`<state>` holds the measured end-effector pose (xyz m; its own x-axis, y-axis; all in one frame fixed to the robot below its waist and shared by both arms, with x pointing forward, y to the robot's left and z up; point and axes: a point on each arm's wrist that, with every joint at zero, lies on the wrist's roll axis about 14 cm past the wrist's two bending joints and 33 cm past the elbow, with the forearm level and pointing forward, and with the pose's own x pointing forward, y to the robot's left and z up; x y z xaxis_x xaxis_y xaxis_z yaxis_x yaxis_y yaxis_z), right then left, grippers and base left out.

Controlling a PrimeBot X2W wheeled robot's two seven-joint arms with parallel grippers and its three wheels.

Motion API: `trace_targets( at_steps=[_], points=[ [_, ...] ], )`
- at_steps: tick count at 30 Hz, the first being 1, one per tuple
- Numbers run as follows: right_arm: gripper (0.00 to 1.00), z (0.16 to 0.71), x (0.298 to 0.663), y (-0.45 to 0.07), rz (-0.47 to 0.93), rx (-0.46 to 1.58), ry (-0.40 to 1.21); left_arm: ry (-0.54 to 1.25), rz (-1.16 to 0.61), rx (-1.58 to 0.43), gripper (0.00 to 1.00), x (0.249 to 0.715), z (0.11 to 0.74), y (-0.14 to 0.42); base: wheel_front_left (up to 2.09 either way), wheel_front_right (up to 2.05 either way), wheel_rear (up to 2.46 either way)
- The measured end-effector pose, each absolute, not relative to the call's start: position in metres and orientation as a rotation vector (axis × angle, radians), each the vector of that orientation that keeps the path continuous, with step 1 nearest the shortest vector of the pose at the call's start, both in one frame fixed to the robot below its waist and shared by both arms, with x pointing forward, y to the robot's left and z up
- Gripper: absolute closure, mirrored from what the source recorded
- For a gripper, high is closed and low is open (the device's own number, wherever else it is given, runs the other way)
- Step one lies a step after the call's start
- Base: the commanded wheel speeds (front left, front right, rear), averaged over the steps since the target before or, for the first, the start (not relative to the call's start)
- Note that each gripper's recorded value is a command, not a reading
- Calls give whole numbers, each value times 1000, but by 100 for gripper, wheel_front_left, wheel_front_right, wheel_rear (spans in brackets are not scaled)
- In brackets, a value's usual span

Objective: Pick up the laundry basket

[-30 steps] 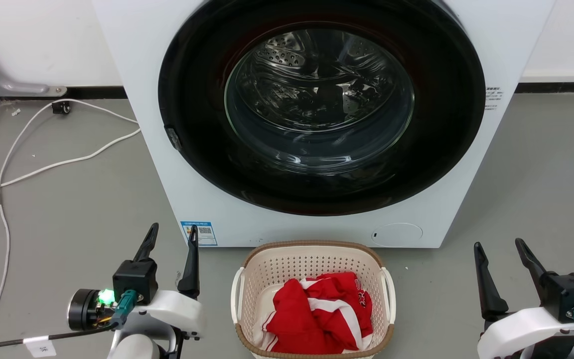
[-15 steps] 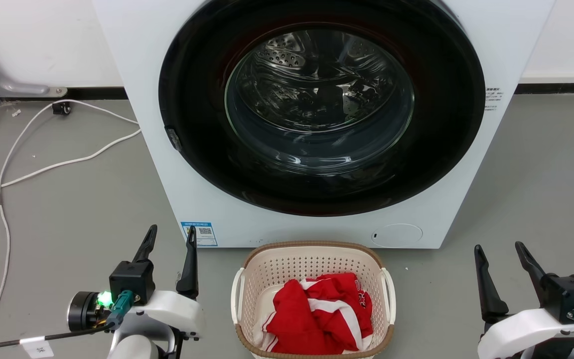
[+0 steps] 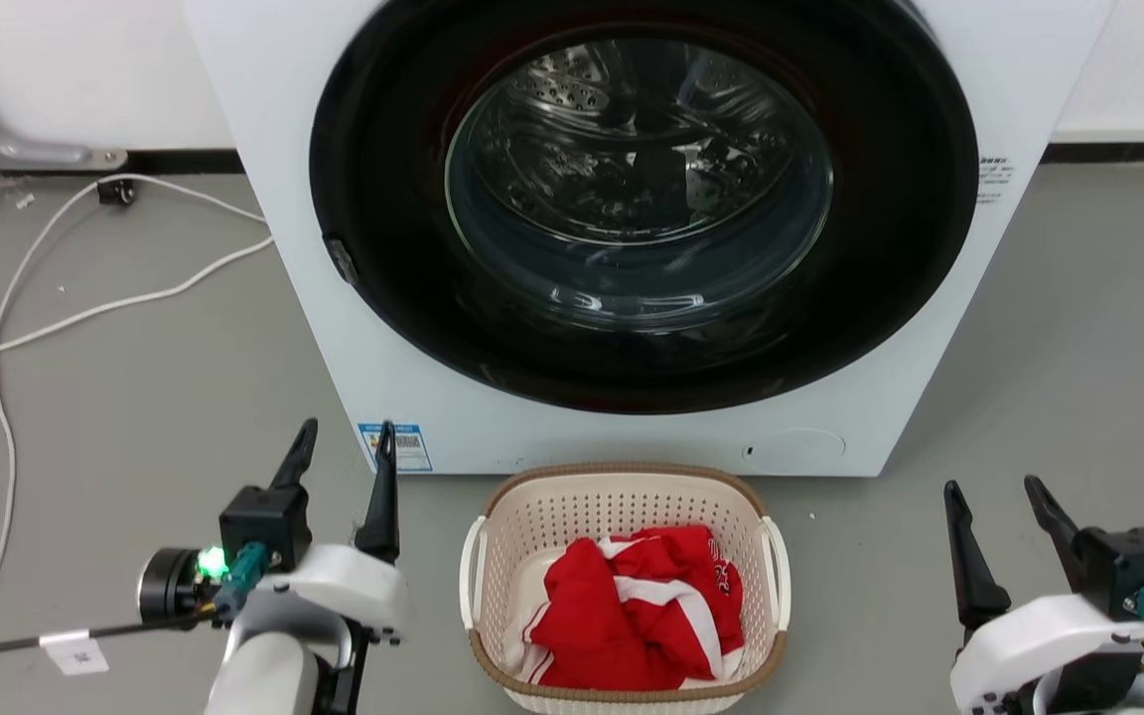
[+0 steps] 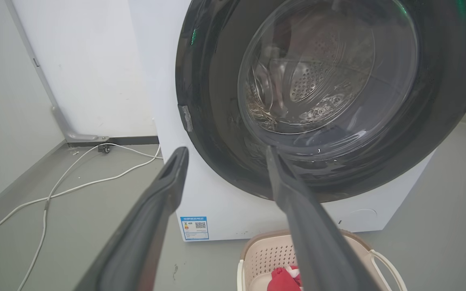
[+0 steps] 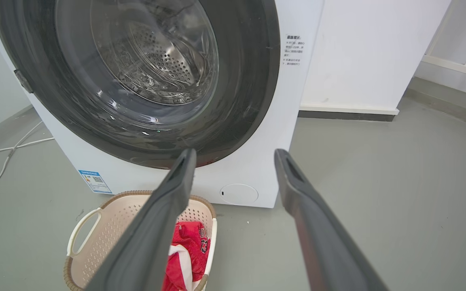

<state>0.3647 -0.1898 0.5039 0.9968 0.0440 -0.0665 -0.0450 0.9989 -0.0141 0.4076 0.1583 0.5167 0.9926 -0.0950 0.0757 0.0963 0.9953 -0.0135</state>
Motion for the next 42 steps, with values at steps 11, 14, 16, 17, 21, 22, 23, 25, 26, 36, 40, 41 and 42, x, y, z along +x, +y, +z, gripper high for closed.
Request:
trace_targets(
  at_steps=[11, 14, 16, 17, 21, 22, 23, 25, 26, 36, 40, 41, 42],
  points=[
    [0, 458, 410, -182, 64, 1, 237, 30, -143, -49, 0, 459, 496, 151, 0, 0, 0],
    [0, 437, 419, -179, 75, 3, 308, 86, -150, -58, 0, 472, 478, 151, 0, 0, 0],
    [0, 421, 425, -177, 80, 5, 360, 127, -154, -62, 0, 481, 465, 152, 0, 0, 0],
    [0, 414, 428, -176, 83, 7, 379, 154, -156, -63, 0, 484, 456, 152, 0, 0, 0],
    [0, 385, 440, -169, 99, 21, 475, 264, -168, -83, 0, 496, 423, 152, 0, 0, 0],
    [0, 377, 443, -168, 102, 21, 503, 291, -175, -84, 0, 499, 415, 151, 0, 0, 0],
    [0, 369, 445, -167, 105, 25, 532, 321, -175, -89, 0, 502, 406, 151, 0, 0, 0],
    [0, 355, 451, -164, 113, 28, 583, 381, -185, -95, 0, 509, 390, 149, 0, 0, 0],
    [0, 347, 454, -163, 116, 33, 611, 414, -188, -101, 0, 511, 380, 148, 0, 0, 0],
    [0, 267, 453, -152, 144, 65, 922, 760, -245, -135, 0, 511, 294, 130, 0, 0, 0],
    [0, 245, 450, -150, 153, 68, 1024, 883, -264, -142, 0, 505, 269, 128, 0, 0, 0],
    [0, 241, 449, -149, 156, 65, 1047, 910, -268, -140, 0, 504, 263, 128, 0, 0, 0],
    [0, 236, 449, -149, 158, 65, 1067, 940, -271, -140, 0, 502, 257, 128, 0, 0, 0]
  ],
)
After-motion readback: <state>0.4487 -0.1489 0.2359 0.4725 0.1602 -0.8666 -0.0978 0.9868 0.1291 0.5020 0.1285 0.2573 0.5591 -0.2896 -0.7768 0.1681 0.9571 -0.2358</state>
